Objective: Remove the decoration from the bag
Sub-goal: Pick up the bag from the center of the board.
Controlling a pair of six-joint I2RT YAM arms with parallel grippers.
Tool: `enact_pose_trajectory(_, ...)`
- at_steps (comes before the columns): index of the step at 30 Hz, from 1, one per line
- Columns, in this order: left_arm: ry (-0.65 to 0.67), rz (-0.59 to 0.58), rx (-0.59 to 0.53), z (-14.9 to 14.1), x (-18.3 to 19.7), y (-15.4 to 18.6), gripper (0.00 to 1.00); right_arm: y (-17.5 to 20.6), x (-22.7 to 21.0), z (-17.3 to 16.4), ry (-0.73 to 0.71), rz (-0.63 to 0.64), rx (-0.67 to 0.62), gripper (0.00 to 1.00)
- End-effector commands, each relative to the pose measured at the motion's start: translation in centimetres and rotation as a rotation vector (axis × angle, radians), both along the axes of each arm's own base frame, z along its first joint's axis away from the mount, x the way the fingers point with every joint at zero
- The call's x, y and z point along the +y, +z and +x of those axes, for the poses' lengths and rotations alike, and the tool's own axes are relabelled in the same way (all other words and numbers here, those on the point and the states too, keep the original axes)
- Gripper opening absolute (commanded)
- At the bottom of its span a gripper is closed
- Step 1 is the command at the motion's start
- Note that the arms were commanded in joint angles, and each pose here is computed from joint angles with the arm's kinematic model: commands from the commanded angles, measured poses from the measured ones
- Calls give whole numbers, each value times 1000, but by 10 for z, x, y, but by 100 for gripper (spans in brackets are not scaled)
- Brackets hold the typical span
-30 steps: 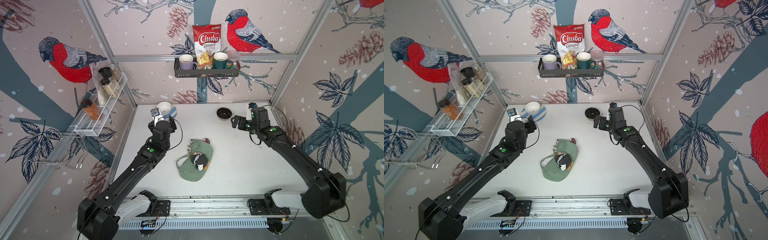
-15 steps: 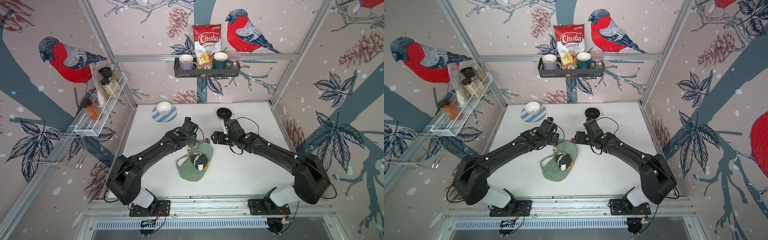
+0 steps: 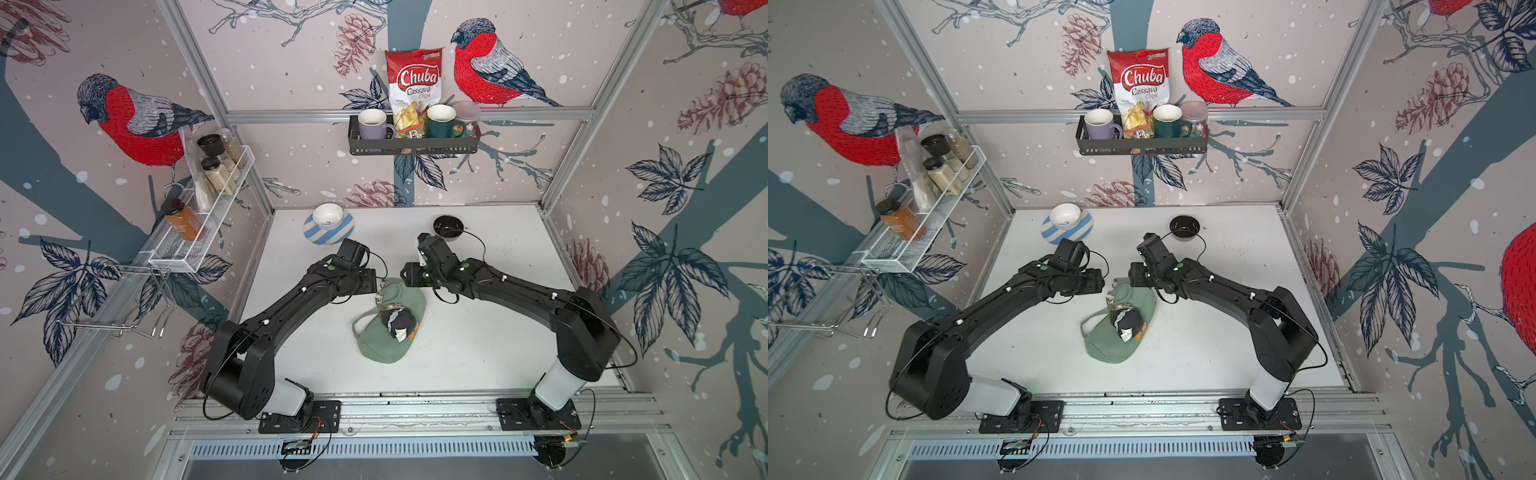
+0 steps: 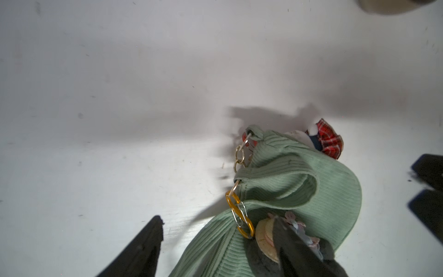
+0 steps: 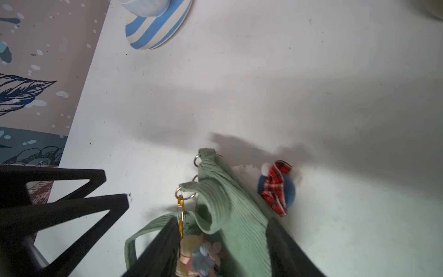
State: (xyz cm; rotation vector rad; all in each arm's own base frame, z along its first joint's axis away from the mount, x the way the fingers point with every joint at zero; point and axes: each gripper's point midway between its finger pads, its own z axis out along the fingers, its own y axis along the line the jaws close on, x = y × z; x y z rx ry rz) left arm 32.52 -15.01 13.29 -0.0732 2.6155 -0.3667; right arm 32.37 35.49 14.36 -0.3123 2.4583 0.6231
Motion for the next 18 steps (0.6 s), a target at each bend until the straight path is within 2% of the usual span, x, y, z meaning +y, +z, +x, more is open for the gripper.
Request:
enact_pose_trajectory(1,45,-51,20,-14,14,15,75,-15,-6,0,-55,-157,-5,56)
enact_pose_trajectory(7,119,-108,-100,-23,46,66,80,-26,5,-8,-65,-359,-73,54)
enact_pose_trajectory(10,115,-109,-129,-27,51,80,82,-36,8,-14,-59,-439,-74,53)
enact_pose_trajectory(15,103,-120,-139,-30,50,84,84,-56,17,-19,-48,-477,-42,47)
enact_pose_trajectory(18,93,-132,-126,-30,47,81,87,-60,21,-18,-47,-487,-36,39)
